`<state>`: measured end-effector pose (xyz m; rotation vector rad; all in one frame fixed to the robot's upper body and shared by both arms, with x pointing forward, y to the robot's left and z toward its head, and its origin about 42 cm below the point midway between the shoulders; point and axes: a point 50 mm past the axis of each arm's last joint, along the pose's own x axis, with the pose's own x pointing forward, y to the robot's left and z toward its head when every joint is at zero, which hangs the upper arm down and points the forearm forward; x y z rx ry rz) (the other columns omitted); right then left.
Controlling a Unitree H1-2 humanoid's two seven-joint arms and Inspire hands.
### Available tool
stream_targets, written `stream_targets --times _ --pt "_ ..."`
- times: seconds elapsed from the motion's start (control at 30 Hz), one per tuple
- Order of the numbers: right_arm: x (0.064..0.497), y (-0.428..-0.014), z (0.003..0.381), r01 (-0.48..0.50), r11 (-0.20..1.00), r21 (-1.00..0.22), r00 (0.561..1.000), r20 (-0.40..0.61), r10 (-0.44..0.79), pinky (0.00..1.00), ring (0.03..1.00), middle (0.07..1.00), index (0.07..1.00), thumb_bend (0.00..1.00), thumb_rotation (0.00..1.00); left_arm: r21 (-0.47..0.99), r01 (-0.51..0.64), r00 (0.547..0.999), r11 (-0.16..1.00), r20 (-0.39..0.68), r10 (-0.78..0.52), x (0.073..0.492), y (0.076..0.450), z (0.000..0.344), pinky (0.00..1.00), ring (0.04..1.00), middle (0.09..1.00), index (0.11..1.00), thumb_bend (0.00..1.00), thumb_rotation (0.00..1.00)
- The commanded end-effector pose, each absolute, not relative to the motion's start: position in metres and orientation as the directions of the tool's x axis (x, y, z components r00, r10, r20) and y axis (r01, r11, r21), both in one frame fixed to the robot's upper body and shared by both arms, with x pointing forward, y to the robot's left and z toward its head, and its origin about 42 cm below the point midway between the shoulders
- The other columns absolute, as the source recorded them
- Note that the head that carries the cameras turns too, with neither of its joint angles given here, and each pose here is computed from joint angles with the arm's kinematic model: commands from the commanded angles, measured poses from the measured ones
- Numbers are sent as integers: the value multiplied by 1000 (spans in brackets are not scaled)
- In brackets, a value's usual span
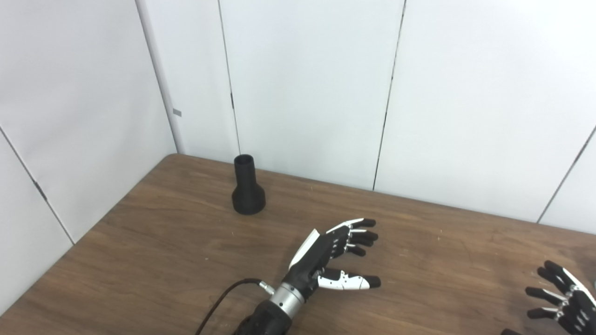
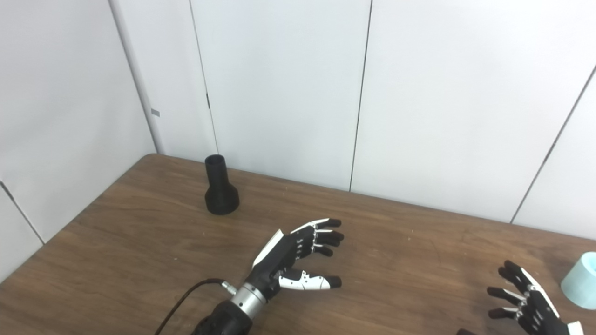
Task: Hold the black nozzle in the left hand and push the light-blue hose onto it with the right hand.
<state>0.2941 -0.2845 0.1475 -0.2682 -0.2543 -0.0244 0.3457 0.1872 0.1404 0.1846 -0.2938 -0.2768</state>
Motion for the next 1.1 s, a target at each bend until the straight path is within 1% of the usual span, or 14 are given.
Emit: stream_targets --times 0.0,0.13,0.2,0.23,0.27,0.3,0.37,0.5,0.57,0.73,0.87,1.07 --pt "302 -287 162 75 963 -259 944 331 16 522 713 853 867 707 0 228 224 906 948 310 -288 350 185 151 677 757 744 754 687 66" --pt "303 -287 161 74 963 -260 943 331 17 518 712 854 868 705 0 217 208 908 954 321 -271 352 189 158 656 731 740 752 686 64" --pt "303 -288 160 72 963 -259 944 330 18 518 713 855 870 702 0 210 192 910 959 329 -254 353 192 162 590 679 731 741 679 42" --pt "303 -288 159 69 964 -257 945 327 20 518 713 855 870 702 0 225 171 911 959 334 -241 356 196 167 585 676 730 739 678 39" --pt "303 -289 158 66 964 -256 946 324 21 521 714 856 871 701 0 250 151 912 957 338 -232 358 200 172 566 662 718 726 674 33" --pt "303 -289 157 65 965 -254 947 321 21 525 715 857 871 699 0 316 122 911 941 339 -232 361 206 180 555 650 706 712 672 26" --pt "304 -289 157 63 965 -253 948 318 22 528 715 857 872 700 0 409 85 911 909 338 -237 365 214 191 561 645 691 693 669 5" --pt "305 -289 157 57 966 -252 949 313 25 534 715 857 873 699 0 517 25 907 856 348 -238 373 235 220 599 658 684 692 670 2" --pt "304 -290 158 55 967 -247 950 312 26 538 717 858 874 697 0 555 -1 903 832 357 -238 375 242 232 620 686 705 706 680 33" --pt "305 -292 160 57 968 -243 948 318 24 540 719 860 877 692 0 637 -56 894 769 374 -245 377 267 269 646 742 737 738 686 62" --pt "307 -294 161 61 969 -241 947 320 20 540 721 862 879 688 0 667 -103 895 738 386 -224 378 284 290 648 760 757 758 695 92" --pt "308 -296 162 65 966 -251 947 320 19 541 723 863 878 684 0 683 -187 893 706 418 -167 379 304 314 668 774 787 776 691 103"
